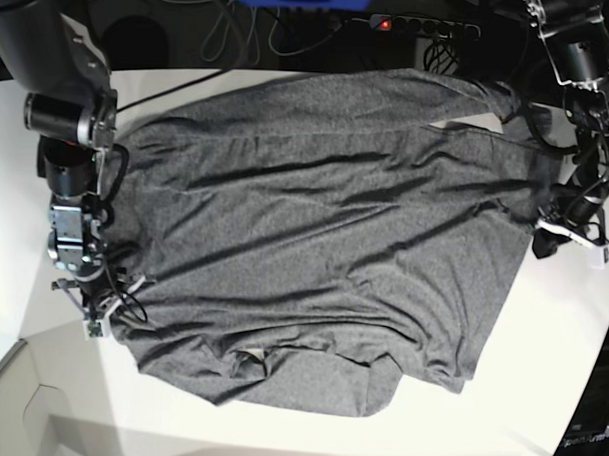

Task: Layout the t-shirt on the table in an organized manner, then fold the t-shirt properly
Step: 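Drag the held corners outward with both grippers to stretch the shirt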

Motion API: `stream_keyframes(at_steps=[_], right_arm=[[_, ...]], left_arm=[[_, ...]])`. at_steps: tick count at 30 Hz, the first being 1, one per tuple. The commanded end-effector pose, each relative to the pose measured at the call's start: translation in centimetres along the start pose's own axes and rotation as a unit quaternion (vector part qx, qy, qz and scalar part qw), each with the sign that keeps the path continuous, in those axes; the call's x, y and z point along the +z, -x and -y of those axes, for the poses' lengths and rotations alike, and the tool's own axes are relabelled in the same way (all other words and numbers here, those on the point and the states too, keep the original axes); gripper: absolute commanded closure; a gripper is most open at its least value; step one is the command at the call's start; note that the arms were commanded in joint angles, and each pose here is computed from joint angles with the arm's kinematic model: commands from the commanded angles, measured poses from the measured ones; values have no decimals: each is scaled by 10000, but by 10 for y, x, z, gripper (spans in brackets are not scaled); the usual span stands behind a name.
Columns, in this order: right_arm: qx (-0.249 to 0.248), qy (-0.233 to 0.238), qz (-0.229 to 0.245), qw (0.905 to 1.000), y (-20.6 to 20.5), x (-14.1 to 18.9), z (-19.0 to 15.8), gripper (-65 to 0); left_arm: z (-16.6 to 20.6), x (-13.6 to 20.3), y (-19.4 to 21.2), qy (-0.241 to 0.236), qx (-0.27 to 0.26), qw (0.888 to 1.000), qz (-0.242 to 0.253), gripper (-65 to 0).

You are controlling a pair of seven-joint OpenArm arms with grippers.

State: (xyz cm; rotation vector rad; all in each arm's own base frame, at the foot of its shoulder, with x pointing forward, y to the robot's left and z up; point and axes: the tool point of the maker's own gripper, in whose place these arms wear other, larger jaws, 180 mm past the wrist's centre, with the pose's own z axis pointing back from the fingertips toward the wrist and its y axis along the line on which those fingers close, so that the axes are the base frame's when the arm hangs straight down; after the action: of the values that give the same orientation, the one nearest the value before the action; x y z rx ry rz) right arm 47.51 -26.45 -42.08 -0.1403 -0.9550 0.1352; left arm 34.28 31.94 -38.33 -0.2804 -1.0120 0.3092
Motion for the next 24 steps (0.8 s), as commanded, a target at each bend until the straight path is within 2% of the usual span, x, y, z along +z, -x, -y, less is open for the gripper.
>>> stream_keyframes(at_steps=[1,6,9,11,13,15,20,22,24], right_arm=[[34,272,261,9993,-29,-1,18,0],[-36,489,836,9953,-64,1,28,0],[-51,508,973,9939,-76,1,29,0],[-72,489,1045,9933,-87,0,26,0],[-74,510,990,9938,-87,0,28,0],[-70,567,912,9942,-88,2,33,0],[-505,1168,680,9895,-73,30,82,0],[-573,1156,500,9904,-57,42,80,0],[-395,1013,364,9934,-46,60,76,0]], left_arm=[[1,3,-25,62,-93,9995,312,-1],[-3,6,-18,36,-82,9997,244,-1],[-1,7,-18,71,-95,9996,252,-1],[-1,11,-30,60,-106,9990,437,-1],[-5,21,-42,-13,-108,9980,625,-1],[-6,31,-47,-74,-92,9981,612,-3],[-20,58,-58,-370,-44,9983,448,-4],[-33,75,-50,-589,-25,9980,232,-4],[-47,93,-48,-831,71,9963,191,-4]])
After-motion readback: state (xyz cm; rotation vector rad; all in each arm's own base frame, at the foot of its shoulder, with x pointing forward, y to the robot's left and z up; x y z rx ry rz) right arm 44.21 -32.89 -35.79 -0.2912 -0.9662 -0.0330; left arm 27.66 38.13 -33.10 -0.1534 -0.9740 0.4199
